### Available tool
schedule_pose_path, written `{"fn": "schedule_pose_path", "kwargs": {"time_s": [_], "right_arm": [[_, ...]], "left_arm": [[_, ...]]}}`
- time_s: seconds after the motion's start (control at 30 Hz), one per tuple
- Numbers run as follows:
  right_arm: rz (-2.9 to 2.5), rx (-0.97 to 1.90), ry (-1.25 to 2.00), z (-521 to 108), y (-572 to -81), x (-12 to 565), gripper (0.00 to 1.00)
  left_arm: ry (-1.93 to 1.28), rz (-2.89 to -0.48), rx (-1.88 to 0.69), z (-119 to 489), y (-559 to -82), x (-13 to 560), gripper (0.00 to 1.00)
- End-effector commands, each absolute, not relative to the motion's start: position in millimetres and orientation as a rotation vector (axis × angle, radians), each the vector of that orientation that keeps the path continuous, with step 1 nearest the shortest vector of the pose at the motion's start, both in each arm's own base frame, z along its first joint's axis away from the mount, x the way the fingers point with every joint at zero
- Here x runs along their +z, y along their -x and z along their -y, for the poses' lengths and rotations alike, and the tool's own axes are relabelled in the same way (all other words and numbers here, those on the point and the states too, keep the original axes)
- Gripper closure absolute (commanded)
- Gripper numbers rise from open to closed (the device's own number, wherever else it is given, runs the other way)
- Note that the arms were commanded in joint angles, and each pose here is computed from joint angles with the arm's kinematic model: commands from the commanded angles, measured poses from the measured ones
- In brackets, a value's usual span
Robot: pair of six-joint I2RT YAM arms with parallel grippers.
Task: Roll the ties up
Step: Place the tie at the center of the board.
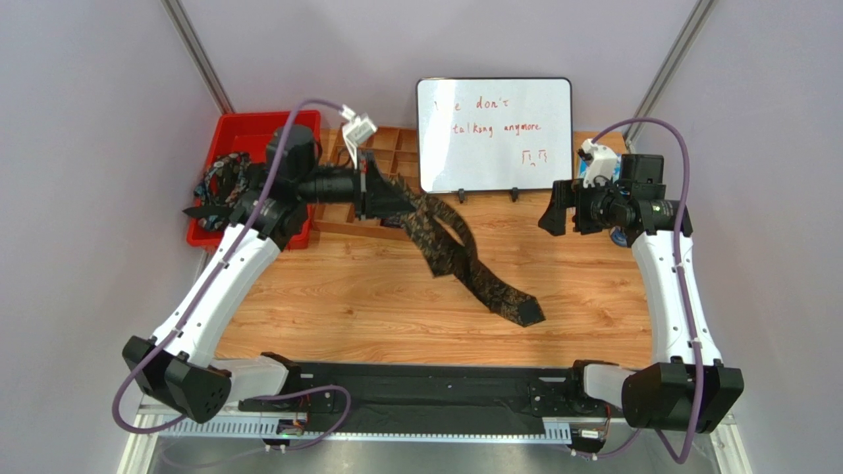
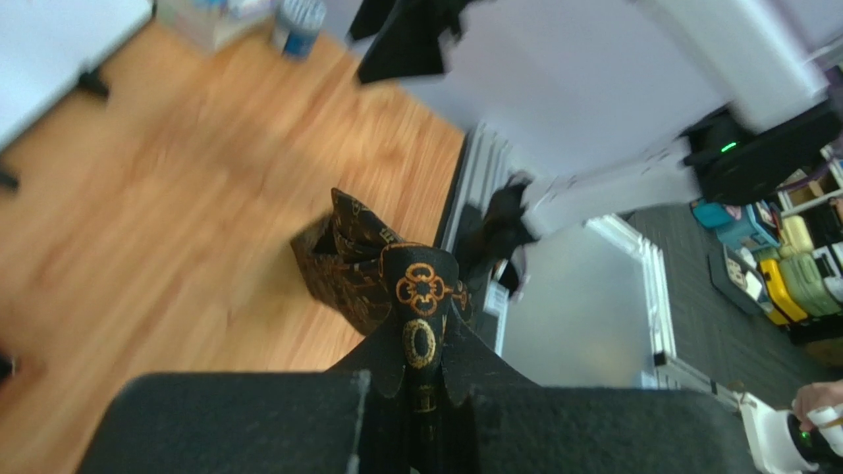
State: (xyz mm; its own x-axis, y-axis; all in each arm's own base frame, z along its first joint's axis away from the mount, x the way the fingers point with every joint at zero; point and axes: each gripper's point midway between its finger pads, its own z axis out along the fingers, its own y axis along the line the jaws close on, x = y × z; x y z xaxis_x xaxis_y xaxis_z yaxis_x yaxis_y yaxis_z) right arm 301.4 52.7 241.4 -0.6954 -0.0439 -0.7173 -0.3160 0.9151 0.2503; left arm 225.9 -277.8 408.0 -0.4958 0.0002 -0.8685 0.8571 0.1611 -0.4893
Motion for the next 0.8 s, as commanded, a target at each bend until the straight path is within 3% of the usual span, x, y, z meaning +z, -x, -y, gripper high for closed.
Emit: {"fn": "schedule_pose_path", "kwargs": {"time_s": [0.0,0.23,0.37,0.47,0.57,0.6,0.67,0.73,0.77], "right_arm": [[-2.306,0.532,0.491,-73,-282,218,0.11],[-2.465,0.467,0.776,-100,-263,147,0.24],[-2.51,0.434,0.887,-118,-260,118,0.26],[-2.494,0.366,0.982,-135,-259,105,0.26],[-2.454,0.27,1.084,-149,-264,91,0.26],[-2.45,0.256,1.131,-157,-264,82,0.26],[-2.445,0.216,1.18,-162,-265,75,0.27],[-2.47,0.19,1.213,-164,-266,62,0.3],[-2.483,0.183,1.235,-165,-264,56,0.33]], "left_arm": [[-0.911,-1.789,-1.316,244,-229,310,1.0],[-0.858,-2.156,-1.132,189,-245,182,0.94],[-0.793,-2.254,-1.128,160,-257,150,0.93],[-0.79,-2.292,-1.142,148,-259,138,0.85],[-0.745,-2.294,-1.153,134,-261,139,0.68],[-0.725,-2.283,-1.135,125,-264,140,0.52],[-0.677,-2.272,-1.09,108,-268,149,0.33],[-0.741,-2.24,-1.025,98,-265,162,0.22],[-0.789,-2.228,-0.987,95,-263,166,0.04]]}}
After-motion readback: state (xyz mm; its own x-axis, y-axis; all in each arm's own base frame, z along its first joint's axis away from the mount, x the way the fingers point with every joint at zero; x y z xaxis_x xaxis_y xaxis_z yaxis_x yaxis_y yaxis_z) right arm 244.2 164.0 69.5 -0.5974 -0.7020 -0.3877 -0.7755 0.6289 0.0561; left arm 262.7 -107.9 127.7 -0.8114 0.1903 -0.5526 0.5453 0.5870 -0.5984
